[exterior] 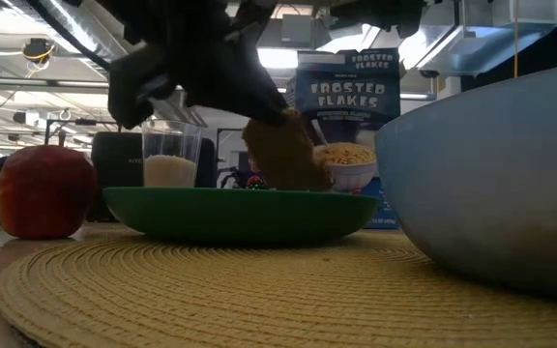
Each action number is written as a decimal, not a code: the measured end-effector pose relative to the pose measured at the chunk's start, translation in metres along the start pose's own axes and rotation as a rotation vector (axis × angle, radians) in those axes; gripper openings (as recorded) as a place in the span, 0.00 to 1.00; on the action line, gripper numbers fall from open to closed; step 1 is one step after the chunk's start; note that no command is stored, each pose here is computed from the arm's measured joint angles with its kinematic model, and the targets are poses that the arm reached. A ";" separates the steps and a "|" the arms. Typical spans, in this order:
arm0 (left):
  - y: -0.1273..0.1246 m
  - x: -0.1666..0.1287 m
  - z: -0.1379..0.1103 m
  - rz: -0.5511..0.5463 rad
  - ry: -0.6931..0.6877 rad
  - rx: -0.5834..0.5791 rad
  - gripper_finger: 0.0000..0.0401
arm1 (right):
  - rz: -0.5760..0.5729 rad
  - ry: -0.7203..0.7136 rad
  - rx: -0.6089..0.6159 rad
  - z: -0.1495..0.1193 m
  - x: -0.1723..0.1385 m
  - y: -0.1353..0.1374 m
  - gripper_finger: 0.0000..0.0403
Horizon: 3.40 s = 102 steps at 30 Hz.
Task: Arrange a breakfast setting
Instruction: Put the toasted bread from the toaster oven to the green plate, then put the red apple into the green plate
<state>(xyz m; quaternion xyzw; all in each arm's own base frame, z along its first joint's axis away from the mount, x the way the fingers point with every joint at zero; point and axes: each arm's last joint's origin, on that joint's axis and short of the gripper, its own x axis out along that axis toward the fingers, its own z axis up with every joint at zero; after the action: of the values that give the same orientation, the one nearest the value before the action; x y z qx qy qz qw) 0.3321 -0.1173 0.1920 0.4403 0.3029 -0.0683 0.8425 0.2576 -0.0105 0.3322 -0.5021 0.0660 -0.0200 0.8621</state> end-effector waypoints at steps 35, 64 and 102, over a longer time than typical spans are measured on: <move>-0.049 0.028 0.006 0.026 0.005 0.058 0.11 | 0.029 0.016 -0.002 -0.002 0.000 0.003 0.85; -0.040 0.003 0.045 0.212 0.077 0.012 0.36 | 0.030 0.016 -0.002 -0.002 0.000 0.003 0.85; 0.025 -0.151 -0.062 -0.079 0.395 -1.035 0.34 | 0.165 -0.156 0.079 0.002 0.002 0.009 0.85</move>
<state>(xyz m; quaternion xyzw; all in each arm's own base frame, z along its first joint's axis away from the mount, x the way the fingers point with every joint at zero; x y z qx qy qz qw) 0.1919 -0.0765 0.2692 -0.0384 0.4653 0.1417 0.8729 0.2596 -0.0041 0.3249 -0.4606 0.0389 0.0876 0.8824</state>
